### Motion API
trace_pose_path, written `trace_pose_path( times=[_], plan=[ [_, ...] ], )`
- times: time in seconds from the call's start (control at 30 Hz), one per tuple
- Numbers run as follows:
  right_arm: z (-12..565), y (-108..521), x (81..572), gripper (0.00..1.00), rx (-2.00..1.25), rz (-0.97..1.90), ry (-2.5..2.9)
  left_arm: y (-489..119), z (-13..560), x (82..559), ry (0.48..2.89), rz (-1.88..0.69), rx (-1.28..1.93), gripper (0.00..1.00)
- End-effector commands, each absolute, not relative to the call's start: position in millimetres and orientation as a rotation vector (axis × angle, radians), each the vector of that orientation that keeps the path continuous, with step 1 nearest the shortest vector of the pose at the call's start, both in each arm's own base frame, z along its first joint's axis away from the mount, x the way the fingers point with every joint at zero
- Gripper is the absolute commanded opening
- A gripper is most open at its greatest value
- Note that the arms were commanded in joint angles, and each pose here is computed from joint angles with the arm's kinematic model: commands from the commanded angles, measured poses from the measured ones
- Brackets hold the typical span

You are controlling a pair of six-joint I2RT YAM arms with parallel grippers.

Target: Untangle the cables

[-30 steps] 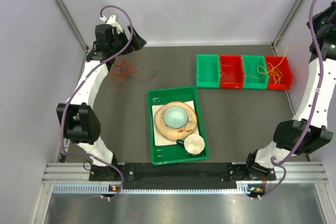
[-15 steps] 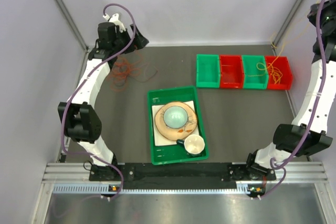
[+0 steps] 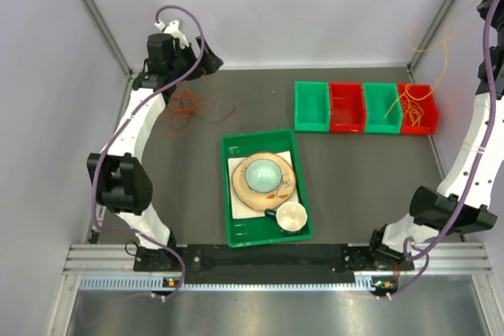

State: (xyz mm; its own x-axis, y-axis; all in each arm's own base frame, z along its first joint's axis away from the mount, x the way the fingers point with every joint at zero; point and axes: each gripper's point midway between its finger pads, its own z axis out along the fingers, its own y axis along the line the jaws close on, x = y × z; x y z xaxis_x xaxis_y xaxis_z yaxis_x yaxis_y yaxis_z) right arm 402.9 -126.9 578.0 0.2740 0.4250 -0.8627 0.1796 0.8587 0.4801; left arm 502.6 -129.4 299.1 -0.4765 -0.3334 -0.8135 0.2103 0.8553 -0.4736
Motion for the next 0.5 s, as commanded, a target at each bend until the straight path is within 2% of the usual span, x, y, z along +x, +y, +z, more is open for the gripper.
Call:
trace_pose_path(
  times=[0.0,0.23,0.47],
  plan=[
    [573.0,-141.2,410.4,0.0,0.56,0.117,1.294,-128.9,320.2,500.0,1.909,-0.629,-0.066,0.99],
    [570.3,-148.0,418.0,0.0,0.554,0.087,1.295,-131.3,320.3,501.9,1.912,-0.631,-0.063,0.99],
    [593.5,-149.5,415.9,0.0,0.538,0.071,1.254,-133.5,322.0,503.0,1.914,-0.62,-0.061,0.99]
  ],
)
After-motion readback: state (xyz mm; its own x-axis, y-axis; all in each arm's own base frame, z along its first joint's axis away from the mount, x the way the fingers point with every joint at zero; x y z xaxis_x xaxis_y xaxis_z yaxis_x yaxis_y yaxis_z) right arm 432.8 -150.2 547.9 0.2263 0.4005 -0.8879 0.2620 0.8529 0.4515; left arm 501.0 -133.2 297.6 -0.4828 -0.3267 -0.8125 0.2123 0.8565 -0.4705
